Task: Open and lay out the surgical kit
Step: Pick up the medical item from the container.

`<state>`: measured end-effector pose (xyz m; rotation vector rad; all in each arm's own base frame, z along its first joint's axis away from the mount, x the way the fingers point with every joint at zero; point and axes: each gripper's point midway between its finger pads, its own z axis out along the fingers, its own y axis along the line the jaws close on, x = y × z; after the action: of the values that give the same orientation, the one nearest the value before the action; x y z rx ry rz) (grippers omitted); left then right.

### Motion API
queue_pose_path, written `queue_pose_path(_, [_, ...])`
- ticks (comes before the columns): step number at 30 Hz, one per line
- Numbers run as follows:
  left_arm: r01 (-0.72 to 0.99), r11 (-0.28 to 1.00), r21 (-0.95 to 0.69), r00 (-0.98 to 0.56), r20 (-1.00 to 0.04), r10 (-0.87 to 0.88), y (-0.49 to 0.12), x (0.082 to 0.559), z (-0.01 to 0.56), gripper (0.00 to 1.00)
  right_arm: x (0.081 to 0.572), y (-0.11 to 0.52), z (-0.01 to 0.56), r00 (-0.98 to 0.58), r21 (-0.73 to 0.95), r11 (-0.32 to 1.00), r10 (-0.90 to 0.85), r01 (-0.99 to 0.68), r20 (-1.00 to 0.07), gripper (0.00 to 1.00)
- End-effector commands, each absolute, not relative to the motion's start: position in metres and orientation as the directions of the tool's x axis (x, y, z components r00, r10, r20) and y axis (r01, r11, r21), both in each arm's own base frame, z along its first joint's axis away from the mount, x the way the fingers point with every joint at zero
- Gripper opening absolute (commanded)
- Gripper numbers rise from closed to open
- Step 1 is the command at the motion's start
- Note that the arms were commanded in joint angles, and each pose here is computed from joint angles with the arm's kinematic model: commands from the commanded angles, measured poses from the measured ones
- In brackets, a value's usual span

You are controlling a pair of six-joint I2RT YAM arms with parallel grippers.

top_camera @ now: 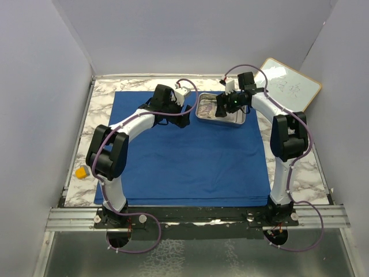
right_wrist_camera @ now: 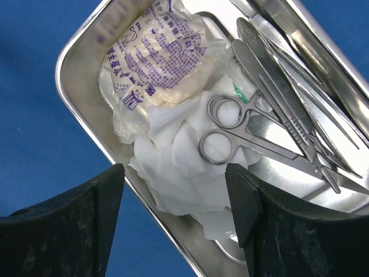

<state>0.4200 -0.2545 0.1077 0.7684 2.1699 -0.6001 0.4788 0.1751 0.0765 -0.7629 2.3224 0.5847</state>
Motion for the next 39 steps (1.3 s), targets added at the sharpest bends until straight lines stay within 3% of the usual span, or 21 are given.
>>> queue_pose_path(1, [0.7,0.686,-0.197,-0.529,-0.788,0.314,-0.263,0.423,0.115,0.79,0.491,0.174,0.095,-0.627,0.199,0.75,-0.341,-0.631,-0.701,0.71])
queue_pose_path(21, [0.694,0.689,-0.21,-0.547,-0.775,0.315,-0.263,0.422,0.109,0.79,0.476,0.167,0.038,-0.689,0.191,0.759,-0.417,-0.623,-0.593,0.72])
queue_pose_path(28, [0.691,0.692,-0.208,-0.552,-0.77,0.319,-0.262,0.422,0.106,0.79,0.469,0.156,0.018,-0.698,0.126,0.78,-0.46,-0.613,-0.549,0.67])
queue_pose_path(33, [0.688,0.696,-0.206,-0.554,-0.768,0.321,-0.261,0.422,0.104,0.79,0.466,0.155,0.013,-0.697,0.125,0.775,-0.471,-0.62,-0.54,0.55])
queue_pose_path(39, [0.686,0.7,-0.196,-0.552,-0.767,0.326,-0.259,0.423,0.105,0.79,0.474,0.163,0.032,-0.675,0.14,0.756,-0.464,-0.639,-0.574,0.18])
